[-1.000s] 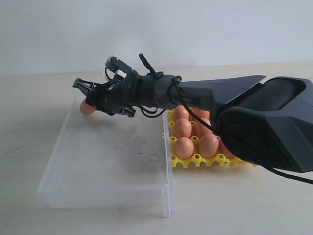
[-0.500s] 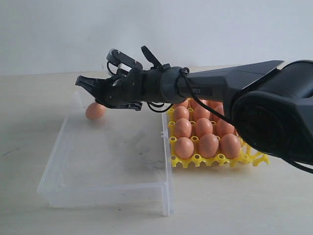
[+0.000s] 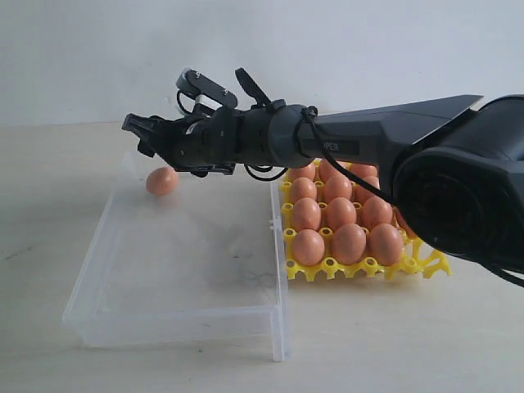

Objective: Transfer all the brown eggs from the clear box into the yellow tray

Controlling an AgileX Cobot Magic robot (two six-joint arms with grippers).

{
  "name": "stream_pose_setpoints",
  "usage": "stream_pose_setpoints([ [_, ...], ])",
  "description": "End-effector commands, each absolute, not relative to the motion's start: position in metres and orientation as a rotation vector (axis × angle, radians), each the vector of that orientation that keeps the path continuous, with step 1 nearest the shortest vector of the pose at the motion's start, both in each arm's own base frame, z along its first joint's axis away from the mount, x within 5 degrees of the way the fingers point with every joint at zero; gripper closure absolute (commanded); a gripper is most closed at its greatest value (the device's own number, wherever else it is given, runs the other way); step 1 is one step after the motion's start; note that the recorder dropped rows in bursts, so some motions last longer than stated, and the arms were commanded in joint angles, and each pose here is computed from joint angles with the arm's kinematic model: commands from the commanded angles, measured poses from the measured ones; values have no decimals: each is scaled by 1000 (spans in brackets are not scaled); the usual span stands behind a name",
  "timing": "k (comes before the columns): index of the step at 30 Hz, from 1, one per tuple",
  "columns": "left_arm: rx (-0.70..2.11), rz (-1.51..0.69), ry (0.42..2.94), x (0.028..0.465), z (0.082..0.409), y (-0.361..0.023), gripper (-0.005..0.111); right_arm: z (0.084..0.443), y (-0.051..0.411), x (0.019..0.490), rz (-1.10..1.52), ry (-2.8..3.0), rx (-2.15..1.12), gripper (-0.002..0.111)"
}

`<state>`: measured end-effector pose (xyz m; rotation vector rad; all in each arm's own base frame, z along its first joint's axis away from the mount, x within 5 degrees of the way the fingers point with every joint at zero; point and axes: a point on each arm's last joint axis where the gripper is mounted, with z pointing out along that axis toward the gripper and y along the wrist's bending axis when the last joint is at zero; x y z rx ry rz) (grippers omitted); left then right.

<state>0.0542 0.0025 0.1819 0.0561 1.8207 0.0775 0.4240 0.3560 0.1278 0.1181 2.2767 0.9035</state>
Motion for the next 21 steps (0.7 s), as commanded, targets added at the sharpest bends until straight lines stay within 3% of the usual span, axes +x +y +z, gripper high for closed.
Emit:
stream_pose_setpoints([
  [1,49,72,1800,54,185,2,107,130,355,425,896,2257,106,47],
  [21,49,72,1800,54,185,2,107,115,365,436,909,2280,92,45],
])
